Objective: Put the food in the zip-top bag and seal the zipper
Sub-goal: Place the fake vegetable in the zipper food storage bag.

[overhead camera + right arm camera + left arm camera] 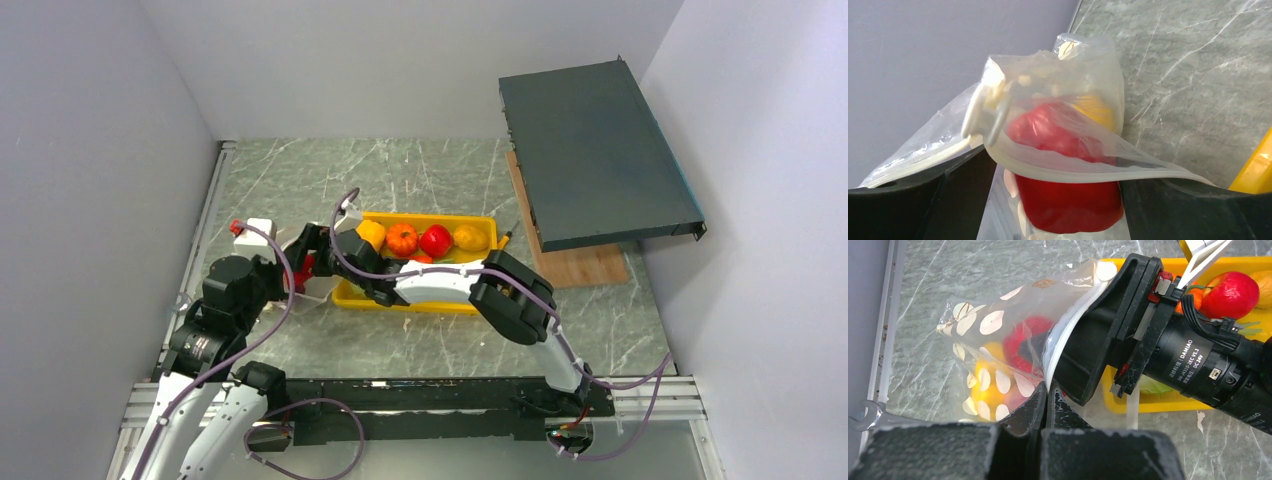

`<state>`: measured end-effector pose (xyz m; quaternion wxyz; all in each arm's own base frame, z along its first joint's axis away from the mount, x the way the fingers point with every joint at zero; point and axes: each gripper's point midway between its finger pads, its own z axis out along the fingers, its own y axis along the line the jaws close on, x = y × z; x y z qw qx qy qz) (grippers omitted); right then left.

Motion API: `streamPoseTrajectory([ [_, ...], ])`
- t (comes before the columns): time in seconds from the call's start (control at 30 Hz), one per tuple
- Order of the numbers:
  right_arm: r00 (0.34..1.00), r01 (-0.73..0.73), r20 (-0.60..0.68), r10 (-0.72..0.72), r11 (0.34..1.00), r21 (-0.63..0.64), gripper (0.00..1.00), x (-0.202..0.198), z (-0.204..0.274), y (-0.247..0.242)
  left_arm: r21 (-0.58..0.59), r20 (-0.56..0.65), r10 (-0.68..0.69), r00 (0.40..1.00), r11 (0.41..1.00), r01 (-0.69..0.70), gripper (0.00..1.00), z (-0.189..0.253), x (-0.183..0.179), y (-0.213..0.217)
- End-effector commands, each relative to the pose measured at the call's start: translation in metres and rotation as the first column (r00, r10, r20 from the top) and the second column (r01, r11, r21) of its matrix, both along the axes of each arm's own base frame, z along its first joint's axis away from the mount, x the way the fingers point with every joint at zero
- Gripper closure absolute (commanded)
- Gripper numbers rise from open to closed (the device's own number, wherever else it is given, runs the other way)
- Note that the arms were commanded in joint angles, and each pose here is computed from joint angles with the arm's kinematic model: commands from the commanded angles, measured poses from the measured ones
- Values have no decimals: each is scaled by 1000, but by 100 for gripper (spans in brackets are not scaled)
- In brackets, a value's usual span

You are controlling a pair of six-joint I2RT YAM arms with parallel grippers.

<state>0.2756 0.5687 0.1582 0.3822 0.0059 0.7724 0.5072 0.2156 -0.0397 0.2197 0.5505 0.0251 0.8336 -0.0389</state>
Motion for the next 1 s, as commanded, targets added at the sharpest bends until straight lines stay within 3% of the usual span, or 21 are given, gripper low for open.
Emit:
streamPoseTrajectory([
  [0.0, 999, -49, -3, 49, 999, 4, 8, 0, 11, 7, -15, 64, 21, 998, 1000, -20, 100, 14, 3, 3],
  [0.3, 993, -114, -15, 114, 991, -65, 5, -9, 17, -8, -13, 65, 111, 992, 994, -110, 100, 15, 3, 17],
  [0.7, 970, -181, 107, 218, 941, -285, 5, -22, 52, -33, -13, 72, 189, 979, 982, -189, 100, 15, 2, 29],
  [0.83, 962, -184, 116, 249, 898, -399, 5, -20, 59, -44, -27, 11, 196, 980, 980, -196, 100, 20, -4, 28],
  [0.97, 961, -140, 162, 225, 899, -416, 5, -21, 83, -68, -82, -72, 245, 967, 965, -250, 100, 40, -14, 28],
])
